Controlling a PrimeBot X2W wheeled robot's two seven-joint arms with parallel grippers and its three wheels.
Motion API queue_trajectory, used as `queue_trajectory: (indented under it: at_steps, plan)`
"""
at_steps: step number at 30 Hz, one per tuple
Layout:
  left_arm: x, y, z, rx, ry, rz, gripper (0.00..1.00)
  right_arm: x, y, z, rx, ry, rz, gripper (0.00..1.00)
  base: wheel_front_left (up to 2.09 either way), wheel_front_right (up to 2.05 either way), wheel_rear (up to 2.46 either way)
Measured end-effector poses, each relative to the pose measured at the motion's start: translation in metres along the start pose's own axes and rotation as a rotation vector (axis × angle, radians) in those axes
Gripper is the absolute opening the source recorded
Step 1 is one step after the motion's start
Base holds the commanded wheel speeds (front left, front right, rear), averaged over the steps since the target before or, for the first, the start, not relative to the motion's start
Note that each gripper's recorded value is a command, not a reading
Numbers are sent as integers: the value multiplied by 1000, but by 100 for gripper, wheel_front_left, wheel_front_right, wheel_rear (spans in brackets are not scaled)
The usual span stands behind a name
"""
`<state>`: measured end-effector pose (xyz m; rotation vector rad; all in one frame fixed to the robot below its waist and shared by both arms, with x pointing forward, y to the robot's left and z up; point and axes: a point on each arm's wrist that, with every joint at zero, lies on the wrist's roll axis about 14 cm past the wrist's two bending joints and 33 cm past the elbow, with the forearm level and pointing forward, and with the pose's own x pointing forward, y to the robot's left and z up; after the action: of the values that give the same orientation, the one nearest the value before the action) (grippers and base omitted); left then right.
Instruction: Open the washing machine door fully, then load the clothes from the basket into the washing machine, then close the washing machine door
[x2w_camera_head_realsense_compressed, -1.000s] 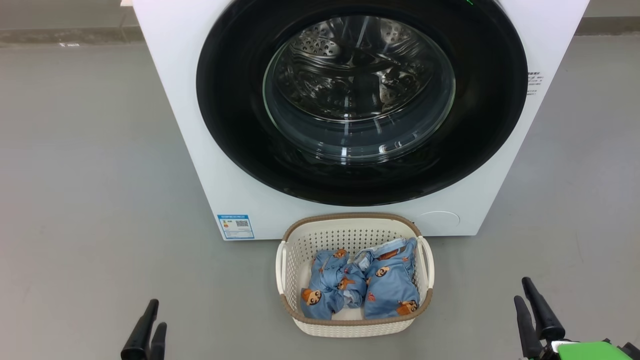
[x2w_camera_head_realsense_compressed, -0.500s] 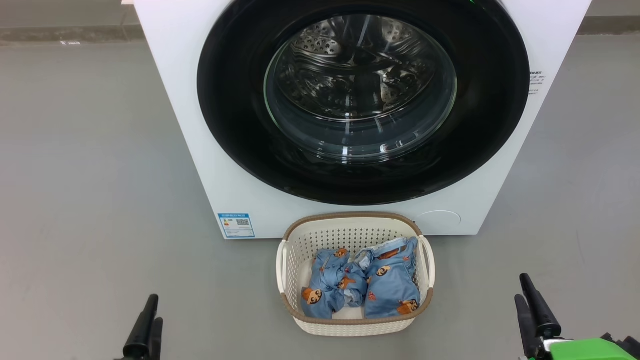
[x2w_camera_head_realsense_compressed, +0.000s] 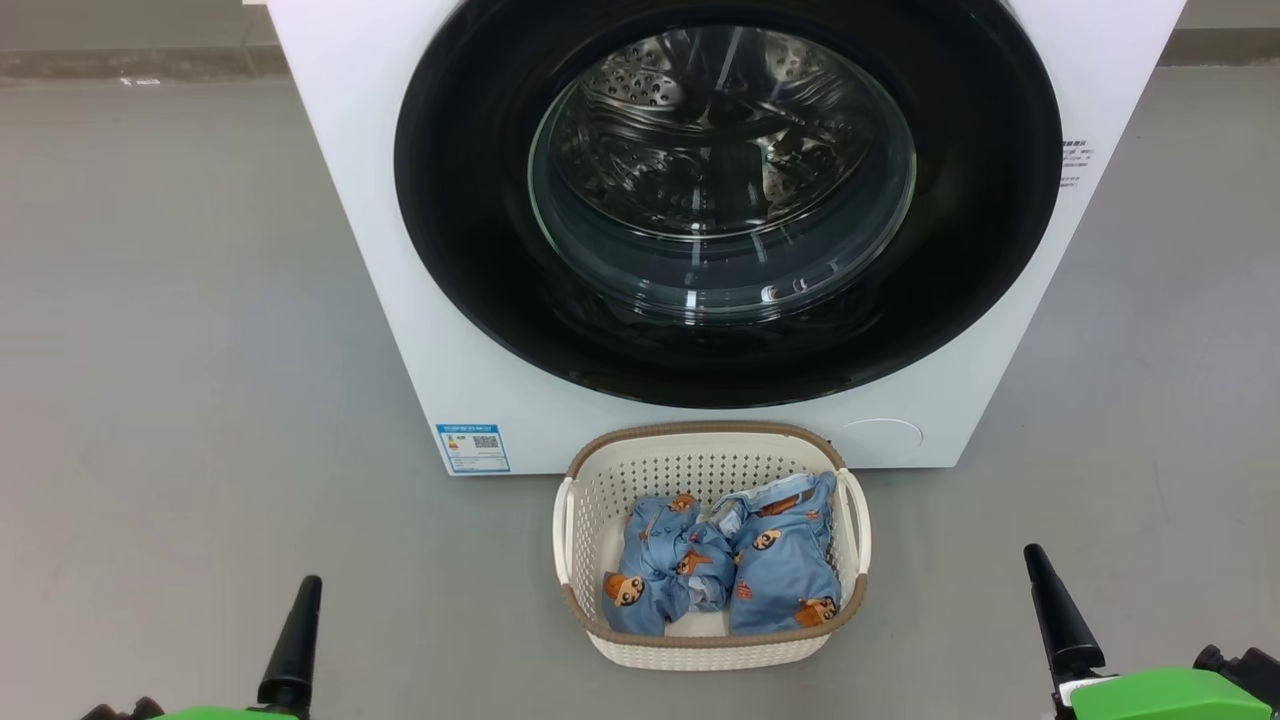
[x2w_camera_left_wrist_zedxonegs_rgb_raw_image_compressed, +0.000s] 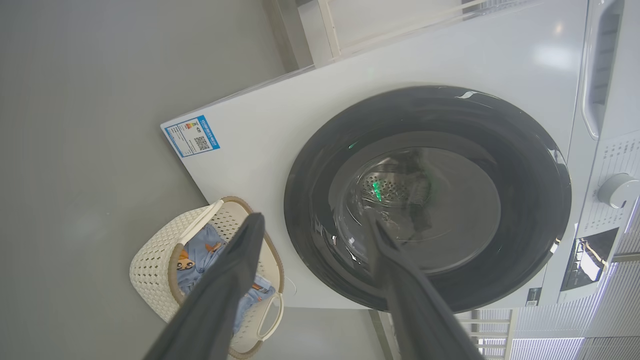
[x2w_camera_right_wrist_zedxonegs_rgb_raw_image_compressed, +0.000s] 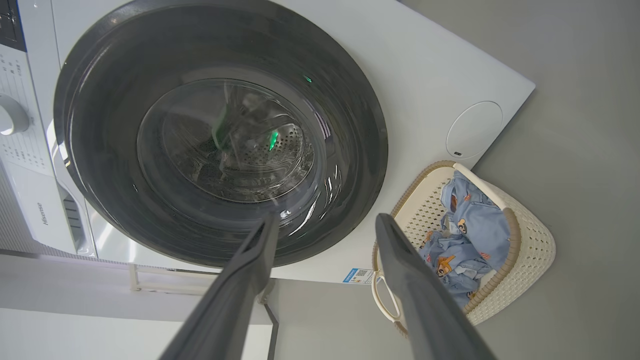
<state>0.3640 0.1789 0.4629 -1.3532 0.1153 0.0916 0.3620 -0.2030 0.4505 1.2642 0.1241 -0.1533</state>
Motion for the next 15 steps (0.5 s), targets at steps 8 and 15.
queue_trajectory:
  at_steps: [8,15]
  plan:
    - [1,-5,2,108,-11,-15,100,1,2,0,-106,-1,7,100,0,0,0]
    - [2,-11,0,207,-12,-34,100,1,4,3,-204,-11,16,100,0,0,0]
